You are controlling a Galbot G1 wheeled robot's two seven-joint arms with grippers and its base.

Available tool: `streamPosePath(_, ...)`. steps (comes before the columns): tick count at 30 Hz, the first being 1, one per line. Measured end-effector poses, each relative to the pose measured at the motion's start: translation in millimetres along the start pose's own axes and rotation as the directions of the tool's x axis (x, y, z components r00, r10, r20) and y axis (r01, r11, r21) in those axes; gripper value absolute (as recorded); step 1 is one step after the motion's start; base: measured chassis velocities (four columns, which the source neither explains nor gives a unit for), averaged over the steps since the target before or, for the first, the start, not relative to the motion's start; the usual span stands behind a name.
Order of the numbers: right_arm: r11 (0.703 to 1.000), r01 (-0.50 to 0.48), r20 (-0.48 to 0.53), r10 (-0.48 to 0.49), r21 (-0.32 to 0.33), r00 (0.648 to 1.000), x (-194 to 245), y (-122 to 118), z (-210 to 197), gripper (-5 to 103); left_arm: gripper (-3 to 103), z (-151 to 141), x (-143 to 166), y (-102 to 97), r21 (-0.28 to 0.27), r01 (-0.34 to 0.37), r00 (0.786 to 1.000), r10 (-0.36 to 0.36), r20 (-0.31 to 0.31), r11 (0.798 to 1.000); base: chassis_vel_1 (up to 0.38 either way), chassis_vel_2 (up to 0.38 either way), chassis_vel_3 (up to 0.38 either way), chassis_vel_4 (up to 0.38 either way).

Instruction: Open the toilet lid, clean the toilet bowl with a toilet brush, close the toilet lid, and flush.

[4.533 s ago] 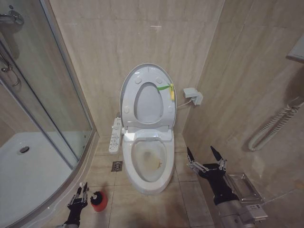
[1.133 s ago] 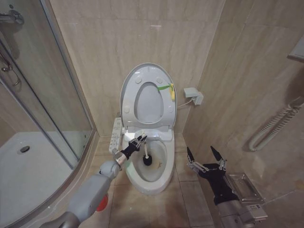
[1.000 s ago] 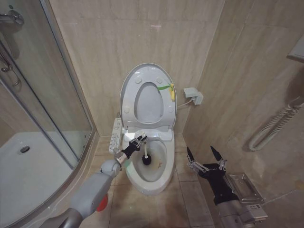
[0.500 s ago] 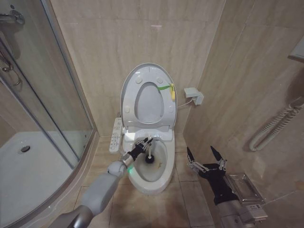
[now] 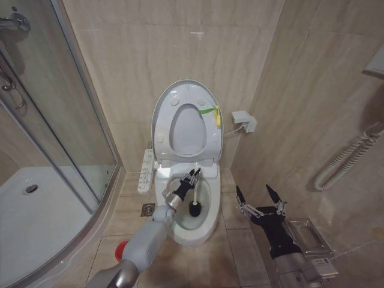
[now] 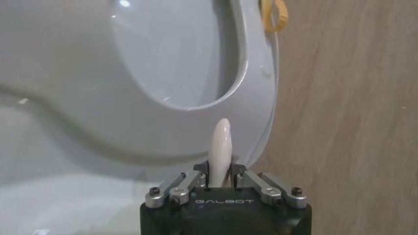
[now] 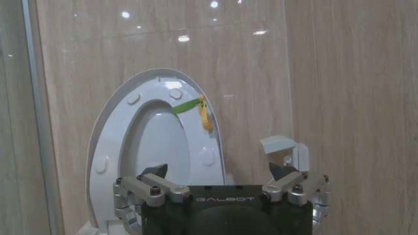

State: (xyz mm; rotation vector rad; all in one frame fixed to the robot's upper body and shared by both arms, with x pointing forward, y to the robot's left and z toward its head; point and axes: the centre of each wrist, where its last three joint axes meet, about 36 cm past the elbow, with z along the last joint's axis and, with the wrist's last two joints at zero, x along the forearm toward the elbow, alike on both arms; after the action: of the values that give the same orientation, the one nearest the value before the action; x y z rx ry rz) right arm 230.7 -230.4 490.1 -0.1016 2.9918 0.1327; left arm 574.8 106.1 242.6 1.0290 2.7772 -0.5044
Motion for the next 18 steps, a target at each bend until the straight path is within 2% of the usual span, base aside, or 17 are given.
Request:
streamPosePath(6,1.0,0.0,0.0,0.0,0.0,1.0,0,0,0,100,21,-4,2,5.9,-0.02,0.003,1.0,-0.002,0.026,1.0,0.0,0.0,0.0,0.0)
streamPosePath(8,1.0,0.0,0.0,0.0,0.0,1.0,0,0,0,100,21,-10,-8,4.3,-0.025,0.001,0.998,0.0,0.056,1.0,0.0,0.0,0.0,0.0)
streamPosePath(11,1.0,0.0,0.0,0.0,0.0,1.0,0,0,0,100,21,-10,-29,-5.1,0.014,0.039,0.989,-0.04,0.144,0.999,0.0,0.0,0.0,0.0)
streamPosePath(14,1.0,0.0,0.0,0.0,0.0,1.0,0,0,0,100,21,1,-26,-7.2,0.023,0.047,0.988,-0.05,0.147,0.999,0.0,0.0,0.0,0.0)
streamPosePath(18,1.0,0.0,0.0,0.0,0.0,1.0,0,0,0,100,21,19,-8,-8.1,0.024,0.037,0.991,-0.039,0.125,0.999,0.0,0.0,0.0,0.0)
